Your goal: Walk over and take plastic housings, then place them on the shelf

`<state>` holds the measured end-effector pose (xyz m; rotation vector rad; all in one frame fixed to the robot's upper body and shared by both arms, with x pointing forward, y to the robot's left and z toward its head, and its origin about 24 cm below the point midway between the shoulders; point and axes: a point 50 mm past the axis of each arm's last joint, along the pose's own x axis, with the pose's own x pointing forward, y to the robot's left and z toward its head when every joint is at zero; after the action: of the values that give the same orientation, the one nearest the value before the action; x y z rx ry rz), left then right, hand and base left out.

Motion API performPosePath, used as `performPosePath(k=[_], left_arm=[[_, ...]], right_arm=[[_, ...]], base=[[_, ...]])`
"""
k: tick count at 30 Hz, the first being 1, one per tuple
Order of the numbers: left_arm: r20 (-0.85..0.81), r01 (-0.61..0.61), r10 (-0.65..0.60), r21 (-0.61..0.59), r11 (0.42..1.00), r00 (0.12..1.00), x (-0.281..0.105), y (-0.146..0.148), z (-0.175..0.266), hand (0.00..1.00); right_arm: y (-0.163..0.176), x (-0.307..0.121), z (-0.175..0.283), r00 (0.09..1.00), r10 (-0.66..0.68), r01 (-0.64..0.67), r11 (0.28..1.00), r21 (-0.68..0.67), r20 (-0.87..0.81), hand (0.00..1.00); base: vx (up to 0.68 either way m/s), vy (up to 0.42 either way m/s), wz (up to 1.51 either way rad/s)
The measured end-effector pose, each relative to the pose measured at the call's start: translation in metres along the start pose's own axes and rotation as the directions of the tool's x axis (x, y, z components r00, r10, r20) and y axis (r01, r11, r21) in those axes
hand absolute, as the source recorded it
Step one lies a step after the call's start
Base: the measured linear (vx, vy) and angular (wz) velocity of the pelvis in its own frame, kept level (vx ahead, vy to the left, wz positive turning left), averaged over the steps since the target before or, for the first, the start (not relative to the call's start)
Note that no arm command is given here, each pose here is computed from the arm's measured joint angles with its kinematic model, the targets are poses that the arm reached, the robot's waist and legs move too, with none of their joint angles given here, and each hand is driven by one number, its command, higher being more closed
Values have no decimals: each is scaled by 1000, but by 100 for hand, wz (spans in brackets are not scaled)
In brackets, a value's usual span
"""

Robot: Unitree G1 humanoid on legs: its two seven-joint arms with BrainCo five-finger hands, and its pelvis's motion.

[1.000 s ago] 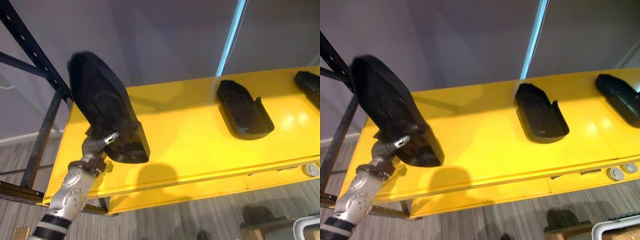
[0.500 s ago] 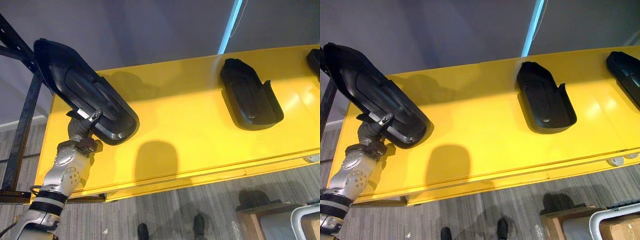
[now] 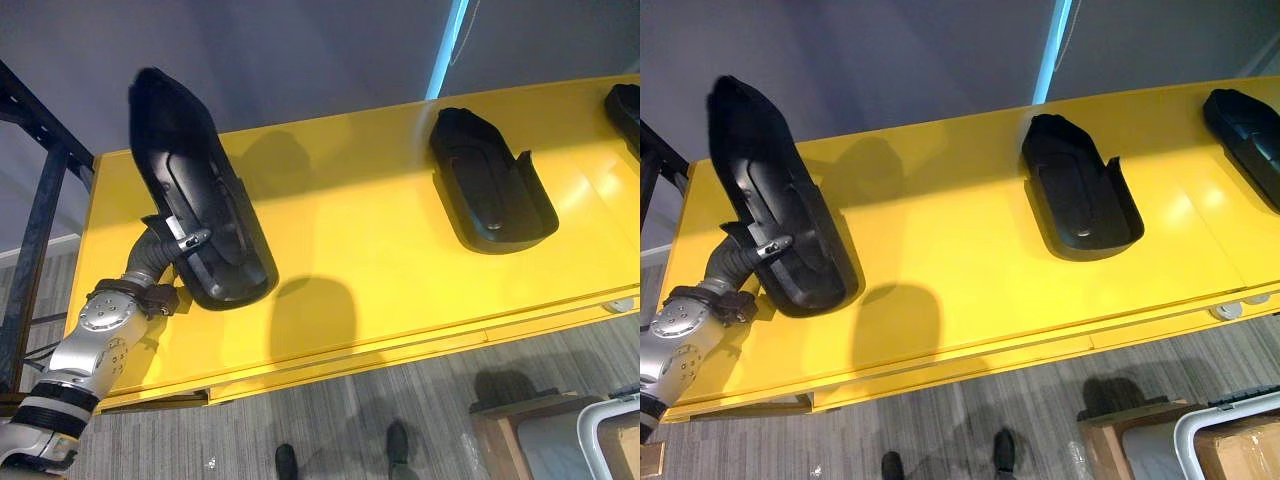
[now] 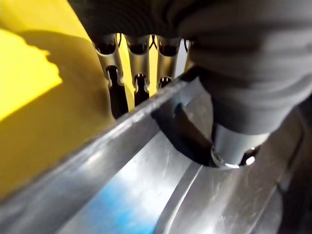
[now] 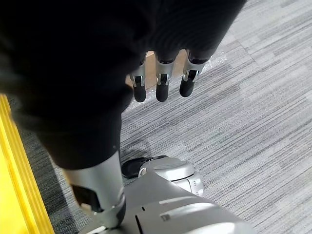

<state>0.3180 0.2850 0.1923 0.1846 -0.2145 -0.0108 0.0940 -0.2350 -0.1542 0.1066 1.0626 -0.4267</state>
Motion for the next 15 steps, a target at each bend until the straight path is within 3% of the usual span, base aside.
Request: performPosePath(k=[9, 15], left_arm=[[-31, 34, -33, 21, 999, 999, -4, 0, -4, 0], [-32, -45, 44, -41, 998, 999, -2, -5, -10, 0]], right_arm=[[-1, 0, -1, 1000, 8, -8, 1000, -1, -4, 0], [-1, 0, -2, 1000, 8, -7, 999, 36, -16, 0]], base=[[-23, 18, -3], [-9, 9, 0]])
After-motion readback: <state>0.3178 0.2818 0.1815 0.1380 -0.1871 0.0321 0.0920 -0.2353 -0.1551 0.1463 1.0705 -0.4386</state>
